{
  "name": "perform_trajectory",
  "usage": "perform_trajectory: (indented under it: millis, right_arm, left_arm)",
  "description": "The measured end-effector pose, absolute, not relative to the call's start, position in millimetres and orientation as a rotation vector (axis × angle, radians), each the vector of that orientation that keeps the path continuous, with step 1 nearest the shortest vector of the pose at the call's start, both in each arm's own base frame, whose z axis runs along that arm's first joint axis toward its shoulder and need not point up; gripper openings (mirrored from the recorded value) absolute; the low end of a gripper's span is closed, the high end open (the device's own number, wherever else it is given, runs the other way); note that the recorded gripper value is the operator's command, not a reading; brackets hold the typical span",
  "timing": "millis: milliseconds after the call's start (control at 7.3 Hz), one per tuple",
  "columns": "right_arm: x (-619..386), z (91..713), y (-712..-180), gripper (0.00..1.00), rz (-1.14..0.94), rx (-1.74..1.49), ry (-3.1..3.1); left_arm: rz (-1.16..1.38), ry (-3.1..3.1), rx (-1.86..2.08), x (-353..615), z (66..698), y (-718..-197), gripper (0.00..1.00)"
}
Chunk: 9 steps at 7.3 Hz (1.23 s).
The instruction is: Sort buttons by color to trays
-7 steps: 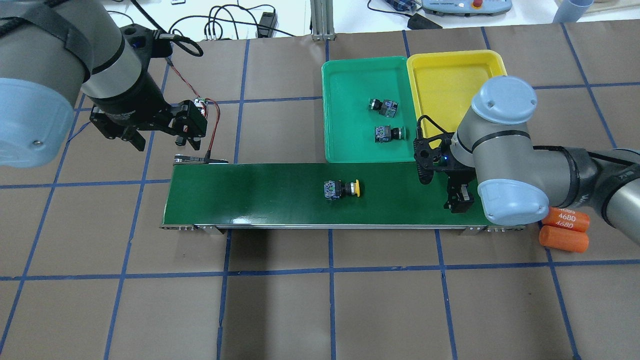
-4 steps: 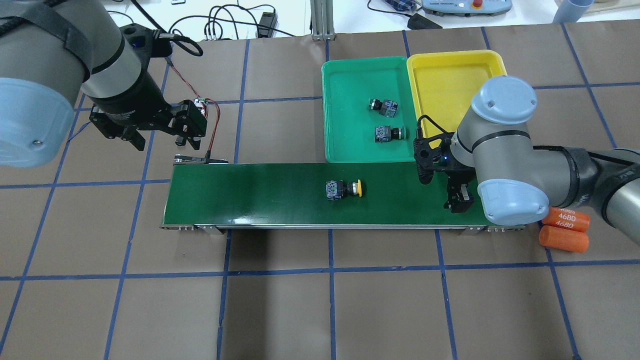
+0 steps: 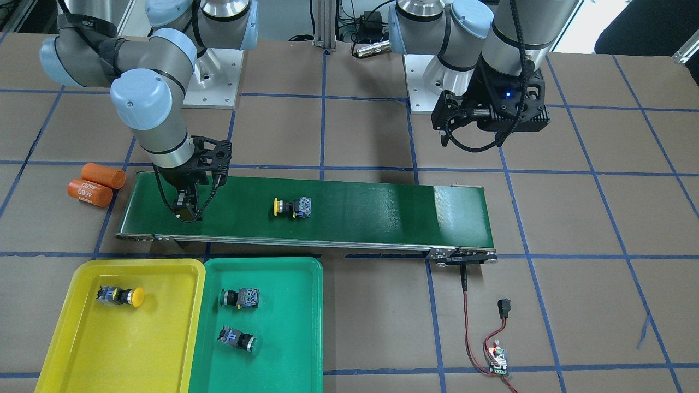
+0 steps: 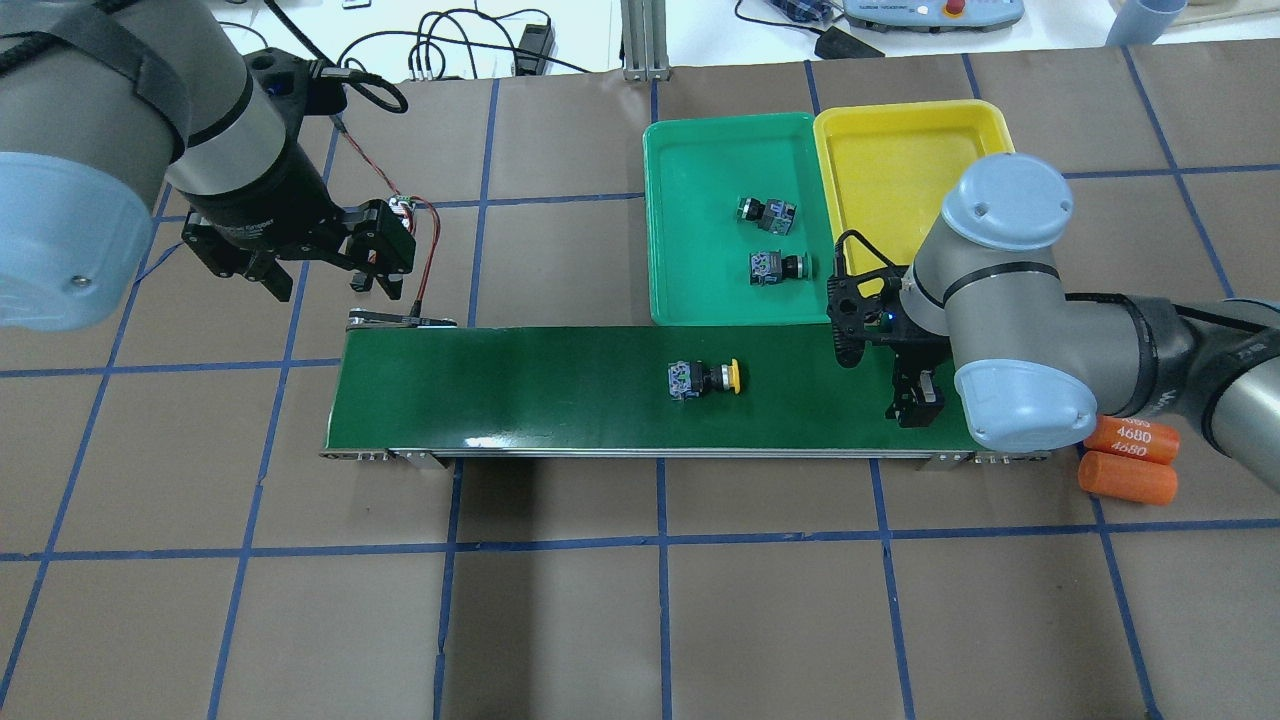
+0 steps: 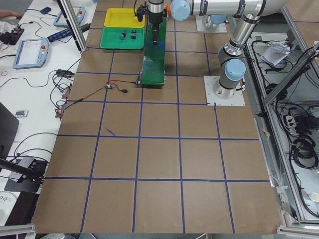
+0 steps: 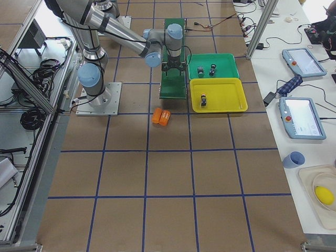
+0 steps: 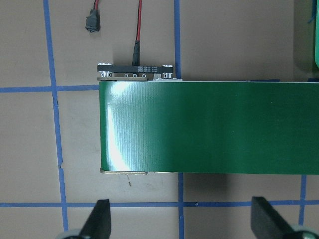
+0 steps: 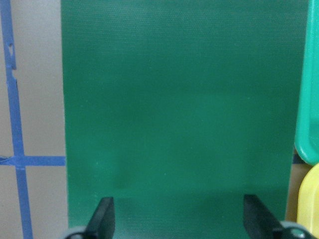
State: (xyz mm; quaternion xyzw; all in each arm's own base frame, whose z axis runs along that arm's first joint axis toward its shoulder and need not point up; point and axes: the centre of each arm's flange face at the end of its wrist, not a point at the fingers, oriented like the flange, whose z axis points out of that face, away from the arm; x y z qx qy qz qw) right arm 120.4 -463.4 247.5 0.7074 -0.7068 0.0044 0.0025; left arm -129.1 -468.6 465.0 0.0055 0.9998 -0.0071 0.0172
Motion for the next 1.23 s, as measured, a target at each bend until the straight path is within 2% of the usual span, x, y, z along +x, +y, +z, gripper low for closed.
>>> perform_trajectory:
  millis: [1233]
  right_arm:
    - [120.5,245.4,-465.8,0.91,0.027,2.216,-2.21]
  left_arm:
    - [-0.026,3.107,0.017,-129.1,466.3,-467.8,1.0]
